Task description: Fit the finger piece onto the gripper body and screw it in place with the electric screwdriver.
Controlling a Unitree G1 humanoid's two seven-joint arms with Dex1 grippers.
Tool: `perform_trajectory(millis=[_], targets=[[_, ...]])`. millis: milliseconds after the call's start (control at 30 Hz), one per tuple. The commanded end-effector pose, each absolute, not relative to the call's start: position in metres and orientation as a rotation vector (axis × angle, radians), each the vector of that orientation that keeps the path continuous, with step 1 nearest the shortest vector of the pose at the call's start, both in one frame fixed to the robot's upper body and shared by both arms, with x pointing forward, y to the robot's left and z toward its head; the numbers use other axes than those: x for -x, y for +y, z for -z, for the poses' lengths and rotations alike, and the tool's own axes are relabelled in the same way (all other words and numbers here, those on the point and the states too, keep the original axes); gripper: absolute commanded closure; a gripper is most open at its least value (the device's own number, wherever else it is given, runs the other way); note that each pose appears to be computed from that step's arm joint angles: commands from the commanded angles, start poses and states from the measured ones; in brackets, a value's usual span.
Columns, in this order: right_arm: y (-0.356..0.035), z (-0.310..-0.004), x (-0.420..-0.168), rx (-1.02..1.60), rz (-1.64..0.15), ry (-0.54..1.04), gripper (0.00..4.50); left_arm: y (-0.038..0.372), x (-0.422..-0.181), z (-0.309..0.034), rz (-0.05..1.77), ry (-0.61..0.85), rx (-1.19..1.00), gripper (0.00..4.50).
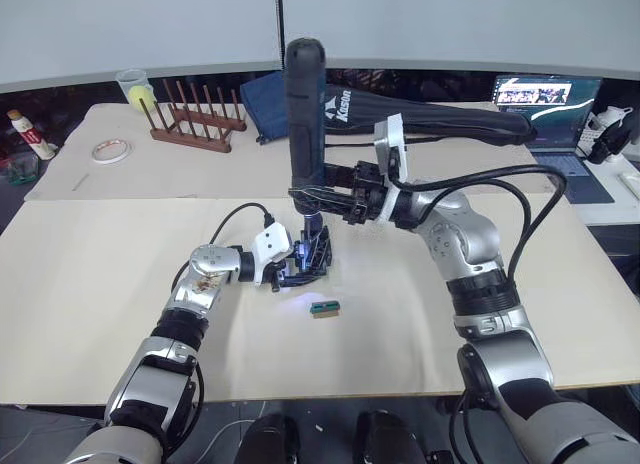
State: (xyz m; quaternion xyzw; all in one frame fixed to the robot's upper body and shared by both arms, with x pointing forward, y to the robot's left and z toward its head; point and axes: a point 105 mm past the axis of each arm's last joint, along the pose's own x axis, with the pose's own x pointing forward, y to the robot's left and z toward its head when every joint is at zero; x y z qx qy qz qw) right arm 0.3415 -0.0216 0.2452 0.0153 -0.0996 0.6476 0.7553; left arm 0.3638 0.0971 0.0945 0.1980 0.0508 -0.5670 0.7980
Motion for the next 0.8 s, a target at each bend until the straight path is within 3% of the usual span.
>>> perform_trajectory(millis=[33, 500, 800], targets=[[-0.013, -0.219, -0.329, -0.025, -1.455, -0.110, 2.57, 0.101, -0.368, -0.110, 1.200, 0.058, -0.446, 2.19], [-0.013, -0.228, -0.338, -0.025, -1.378, -0.153, 2.57, 0.100, -0.368, -0.108, 1.200, 0.061, -0.440, 2.19], [-0.030, -0.205, -0.356, 0.029, -1.324, -0.106, 2.57, 0.102, -0.365, -0.105, 1.201, 0.069, -0.437, 2.19]])
